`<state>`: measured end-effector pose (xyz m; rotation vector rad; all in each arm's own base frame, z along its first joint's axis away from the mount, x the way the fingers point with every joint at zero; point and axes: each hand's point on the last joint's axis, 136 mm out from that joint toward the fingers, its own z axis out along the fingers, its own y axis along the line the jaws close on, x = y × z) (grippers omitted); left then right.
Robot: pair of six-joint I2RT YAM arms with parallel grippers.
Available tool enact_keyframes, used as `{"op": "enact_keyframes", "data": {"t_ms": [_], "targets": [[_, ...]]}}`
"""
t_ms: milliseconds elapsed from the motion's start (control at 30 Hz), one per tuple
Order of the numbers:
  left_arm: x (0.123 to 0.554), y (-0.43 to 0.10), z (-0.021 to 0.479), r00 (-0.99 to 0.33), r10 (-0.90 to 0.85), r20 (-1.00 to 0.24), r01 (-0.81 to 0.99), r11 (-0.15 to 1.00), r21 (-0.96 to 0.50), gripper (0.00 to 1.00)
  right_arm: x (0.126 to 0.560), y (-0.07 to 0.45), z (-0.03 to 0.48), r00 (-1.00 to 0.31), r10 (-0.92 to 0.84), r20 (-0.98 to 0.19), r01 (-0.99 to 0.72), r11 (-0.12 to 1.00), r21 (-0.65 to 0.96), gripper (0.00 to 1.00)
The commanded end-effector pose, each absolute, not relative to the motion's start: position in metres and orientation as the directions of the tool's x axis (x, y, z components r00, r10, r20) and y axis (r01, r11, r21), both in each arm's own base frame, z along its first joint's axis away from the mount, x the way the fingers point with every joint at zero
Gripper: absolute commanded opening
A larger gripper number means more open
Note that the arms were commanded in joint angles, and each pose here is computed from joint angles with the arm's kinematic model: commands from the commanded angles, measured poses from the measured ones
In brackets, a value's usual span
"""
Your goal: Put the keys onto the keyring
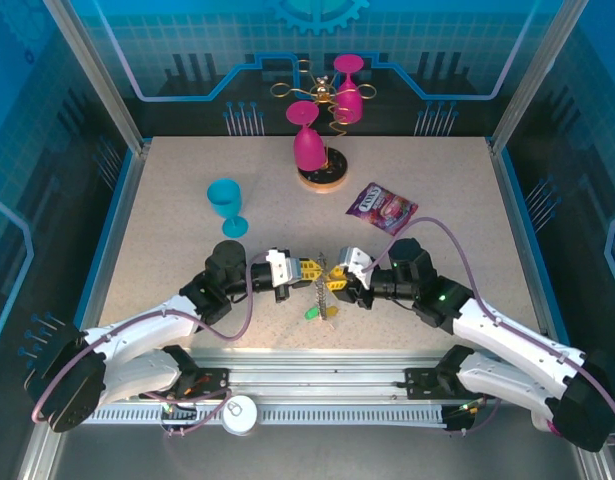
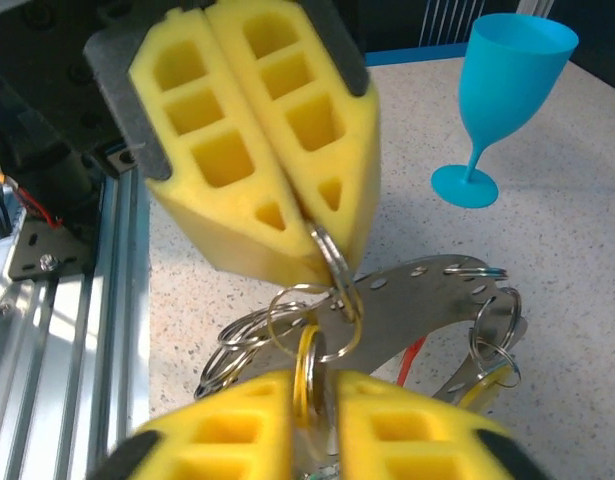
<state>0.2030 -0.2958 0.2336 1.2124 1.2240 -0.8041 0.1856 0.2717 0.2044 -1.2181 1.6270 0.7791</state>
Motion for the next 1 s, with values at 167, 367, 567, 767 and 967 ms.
{"op": "enact_keyframes", "data": {"t_ms": [167, 367, 567, 767, 967], "targets": [[0.199, -0.299, 0.251, 0.251, 0.074, -0.965, 0.941, 0.217, 0.261, 0.00, 0.183, 0.274, 0.202, -0.064, -0.401, -0.914, -0.957, 0.285, -0.058, 0.00], [0.199, -0.300, 0.254, 0.254, 0.063, -0.965, 0.943, 0.206, 0.261, 0.00, 0.174, 0.281, 0.193, -0.072, -0.443, -0.894, -0.974, 0.222, -0.032, 0.00], [0.199, -0.300, 0.249, 0.248, 0.074, -0.966, 0.945, 0.201, 0.258, 0.00, 0.178, 0.274, 0.201, -0.080, -0.415, -0.906, -0.963, 0.267, -0.037, 0.19], [0.197, -0.301, 0.246, 0.248, 0.079, -0.966, 0.947, 0.190, 0.258, 0.00, 0.183, 0.255, 0.221, -0.069, -0.317, -0.946, -0.945, 0.325, -0.040, 0.35], [0.195, -0.301, 0.247, 0.246, 0.070, -0.967, 0.950, 0.181, 0.255, 0.00, 0.187, 0.259, 0.236, -0.038, -0.255, -0.966, -0.949, 0.312, -0.045, 0.28]]}}
